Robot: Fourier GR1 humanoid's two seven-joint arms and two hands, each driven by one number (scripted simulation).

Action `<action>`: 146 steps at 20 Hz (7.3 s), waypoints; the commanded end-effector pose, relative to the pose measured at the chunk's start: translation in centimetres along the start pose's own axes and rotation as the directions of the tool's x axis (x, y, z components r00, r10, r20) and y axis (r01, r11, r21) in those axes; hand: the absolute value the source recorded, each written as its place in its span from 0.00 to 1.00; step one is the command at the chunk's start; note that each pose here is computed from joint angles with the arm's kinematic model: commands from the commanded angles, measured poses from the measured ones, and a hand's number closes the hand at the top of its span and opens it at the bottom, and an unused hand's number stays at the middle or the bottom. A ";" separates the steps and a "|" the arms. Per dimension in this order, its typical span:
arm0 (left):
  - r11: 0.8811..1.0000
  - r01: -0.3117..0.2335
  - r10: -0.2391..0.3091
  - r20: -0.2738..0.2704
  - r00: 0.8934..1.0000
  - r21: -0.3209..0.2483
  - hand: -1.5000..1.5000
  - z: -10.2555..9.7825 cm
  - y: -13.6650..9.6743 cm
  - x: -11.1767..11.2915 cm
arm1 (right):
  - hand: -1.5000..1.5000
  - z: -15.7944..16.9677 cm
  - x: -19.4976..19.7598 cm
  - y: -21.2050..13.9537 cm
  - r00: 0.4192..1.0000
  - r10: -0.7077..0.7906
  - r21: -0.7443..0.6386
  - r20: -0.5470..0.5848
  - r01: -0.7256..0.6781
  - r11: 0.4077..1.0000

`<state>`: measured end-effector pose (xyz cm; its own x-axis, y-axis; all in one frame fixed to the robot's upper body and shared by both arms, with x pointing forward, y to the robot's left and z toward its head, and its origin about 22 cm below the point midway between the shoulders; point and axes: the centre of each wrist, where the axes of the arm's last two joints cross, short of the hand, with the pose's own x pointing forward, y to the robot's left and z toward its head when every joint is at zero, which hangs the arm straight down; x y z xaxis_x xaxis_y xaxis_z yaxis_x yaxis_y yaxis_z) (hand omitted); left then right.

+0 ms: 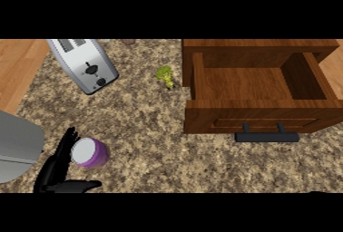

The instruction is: Pick up the can, place it into the drawer and close the drawer

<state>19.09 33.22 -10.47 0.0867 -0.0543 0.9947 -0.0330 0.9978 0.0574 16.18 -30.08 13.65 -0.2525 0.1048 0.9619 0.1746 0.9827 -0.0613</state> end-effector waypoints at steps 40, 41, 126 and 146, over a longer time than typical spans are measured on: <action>0.984 -0.178 0.179 0.092 0.980 -0.019 1.00 -13.2 -11.7 1.3 | 0.00 -0.7 0.4 -0.2 0.999 0.024 -0.021 0.046 -0.023 0.999; 0.985 -0.170 0.167 0.114 0.979 0.010 1.00 -14.2 -11.8 2.3 | 0.00 -0.6 -0.1 0.6 0.998 0.038 0.004 0.040 -0.038 0.999; 0.999 -0.050 0.050 0.226 0.973 -0.006 0.00 -19.8 -34.1 40.2 | 0.00 -9.0 3.1 5.0 0.775 0.539 0.070 0.330 -0.589 0.805; 0.999 -0.046 0.041 0.245 0.969 0.014 0.00 -20.3 -33.2 40.3 | 0.00 -15.3 -8.7 12.0 0.453 0.808 0.066 0.376 -0.883 0.464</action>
<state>44.12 -0.90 26.24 -0.1558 -0.0362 0.9871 -0.0332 0.9990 0.0314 33.55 -21.68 10.00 -0.3327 0.8801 0.3387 0.2239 0.4226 -0.8782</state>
